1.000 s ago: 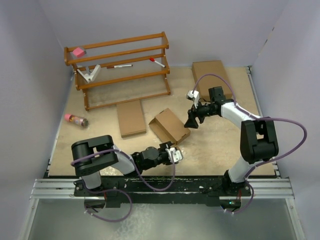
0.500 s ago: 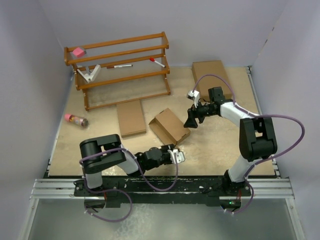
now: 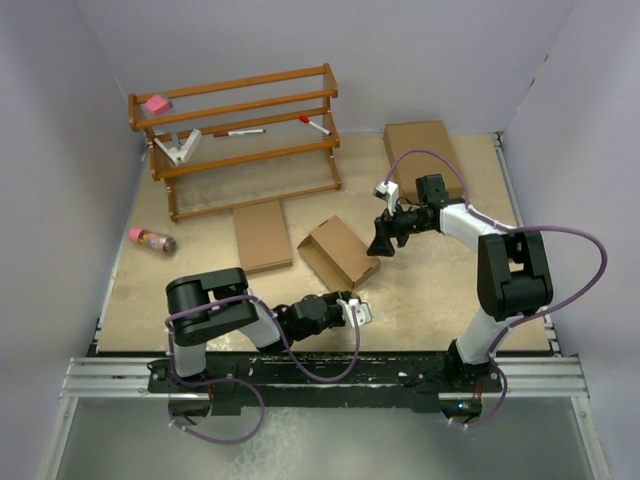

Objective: Fold the paper box

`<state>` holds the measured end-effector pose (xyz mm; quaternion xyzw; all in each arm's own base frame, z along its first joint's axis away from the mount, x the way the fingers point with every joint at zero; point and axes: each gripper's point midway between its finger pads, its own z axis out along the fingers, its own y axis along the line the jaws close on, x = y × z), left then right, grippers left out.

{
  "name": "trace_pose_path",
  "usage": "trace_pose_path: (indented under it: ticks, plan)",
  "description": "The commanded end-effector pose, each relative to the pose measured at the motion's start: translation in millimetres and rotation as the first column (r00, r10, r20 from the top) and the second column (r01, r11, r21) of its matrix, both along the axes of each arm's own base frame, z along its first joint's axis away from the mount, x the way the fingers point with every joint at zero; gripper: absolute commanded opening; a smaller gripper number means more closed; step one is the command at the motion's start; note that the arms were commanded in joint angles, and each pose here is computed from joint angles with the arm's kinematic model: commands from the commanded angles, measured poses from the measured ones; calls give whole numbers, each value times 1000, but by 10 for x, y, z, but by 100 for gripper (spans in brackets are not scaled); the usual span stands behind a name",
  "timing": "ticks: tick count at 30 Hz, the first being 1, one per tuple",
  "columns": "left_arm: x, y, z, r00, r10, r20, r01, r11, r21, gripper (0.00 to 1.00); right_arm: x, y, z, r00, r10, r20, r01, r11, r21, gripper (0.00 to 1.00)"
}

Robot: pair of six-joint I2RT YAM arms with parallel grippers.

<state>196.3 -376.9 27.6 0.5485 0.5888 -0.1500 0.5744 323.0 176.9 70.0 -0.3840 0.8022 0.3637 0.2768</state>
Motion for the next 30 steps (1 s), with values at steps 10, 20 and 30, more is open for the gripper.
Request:
trace_pose_path:
  ticks: [10, 20, 30]
  plan:
    - [109, -59, 170, 999, 44, 15, -43, 996, -81, 19, 47, 92, 55, 999, 1, -45, 1, 998, 56, 74]
    - [161, -3, 222, 997, 66, -28, -69, 989, -131, 13, -11, 161, 10, 987, -7, -160, 24, 994, 106, 73]
    - [259, 80, 261, 987, 101, -123, -126, 969, -213, 12, 33, 122, -100, 983, -44, -179, 56, 996, 65, 66]
